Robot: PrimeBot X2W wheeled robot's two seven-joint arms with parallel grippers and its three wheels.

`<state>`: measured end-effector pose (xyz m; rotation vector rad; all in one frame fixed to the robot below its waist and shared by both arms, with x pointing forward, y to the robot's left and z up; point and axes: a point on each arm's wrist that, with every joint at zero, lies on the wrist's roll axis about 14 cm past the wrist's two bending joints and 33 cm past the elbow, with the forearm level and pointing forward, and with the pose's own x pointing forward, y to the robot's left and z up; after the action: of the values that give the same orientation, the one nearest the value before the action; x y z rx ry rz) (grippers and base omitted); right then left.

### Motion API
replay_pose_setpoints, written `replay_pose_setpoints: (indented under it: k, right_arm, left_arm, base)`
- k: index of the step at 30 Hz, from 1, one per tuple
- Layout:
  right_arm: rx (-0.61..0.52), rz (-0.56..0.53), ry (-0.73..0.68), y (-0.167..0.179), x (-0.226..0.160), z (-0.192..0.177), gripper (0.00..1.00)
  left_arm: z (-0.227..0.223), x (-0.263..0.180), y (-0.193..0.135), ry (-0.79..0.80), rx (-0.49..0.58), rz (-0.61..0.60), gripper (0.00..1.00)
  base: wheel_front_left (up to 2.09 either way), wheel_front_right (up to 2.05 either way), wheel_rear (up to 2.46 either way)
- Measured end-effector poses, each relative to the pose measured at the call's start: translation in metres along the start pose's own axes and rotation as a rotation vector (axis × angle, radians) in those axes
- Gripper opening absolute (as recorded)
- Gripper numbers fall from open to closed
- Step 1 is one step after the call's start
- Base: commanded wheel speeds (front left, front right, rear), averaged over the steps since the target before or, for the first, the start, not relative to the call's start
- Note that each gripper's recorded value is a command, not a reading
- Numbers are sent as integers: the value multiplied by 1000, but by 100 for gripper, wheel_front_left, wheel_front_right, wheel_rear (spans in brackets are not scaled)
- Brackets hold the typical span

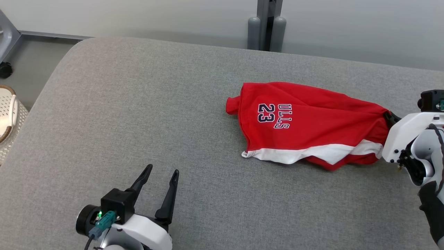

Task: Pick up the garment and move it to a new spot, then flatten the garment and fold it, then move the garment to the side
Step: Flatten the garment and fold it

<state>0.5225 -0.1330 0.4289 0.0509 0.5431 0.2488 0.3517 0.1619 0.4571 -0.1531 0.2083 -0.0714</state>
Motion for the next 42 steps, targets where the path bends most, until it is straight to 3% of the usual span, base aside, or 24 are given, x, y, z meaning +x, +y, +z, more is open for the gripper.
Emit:
replay_pose_setpoints:
  k: [3, 4, 5, 6, 7, 21, 33, 34, 35, 38, 42]
  right_arm:
    - [-8, -7, 3, 0, 2, -4, 0]
    - [-9, -7, -3, 1, 3, -4, 13]
    - [-8, -5, -9, 2, 3, -4, 46]
    - [-9, -1, -14, 4, 3, -4, 93]
    - [-12, 2, -24, 7, 2, -3, 100]
    - [-2, -8, -323, -10, -40, 49, 100]
    - [110, -88, -449, -45, -101, 23, 100]
    - [121, -100, -455, -48, -105, 21, 100]
    - [132, -110, -462, -51, -109, 19, 100]
    - [164, -150, -498, -59, -122, 13, 100]
    - [182, -163, -514, -57, -128, 11, 100]
  left_arm:
    - [0, 3, -7, -1, 9, -31, 100]
    - [0, 4, -11, -1, 7, -46, 100]
    - [-1, 5, -16, 1, 6, -63, 100]
    - [-1, 7, -22, 0, 6, -83, 100]
    - [0, 8, -27, 0, 2, -102, 100]
    - [-28, 38, -92, 110, 11, -355, 100]
    - [-66, 85, -122, 245, 32, -437, 100]
    - [-69, 87, -124, 256, 25, -439, 84]
    - [-74, 89, -125, 270, 18, -435, 57]
    - [-83, 98, -120, 292, 12, -407, 0]
    - [-81, 101, -117, 280, -8, -395, 0]
  base:
    - [0, 0, 0]
    - [0, 0, 0]
    - [0, 0, 0]
    - [0, 0, 0]
    - [0, 0, 0]
    - [0, 0, 0]
    - [0, 0, 0]
    - [0, 0, 0]
    - [0, 0, 0]
    - [0, 0, 0]
    - [0, 0, 0]
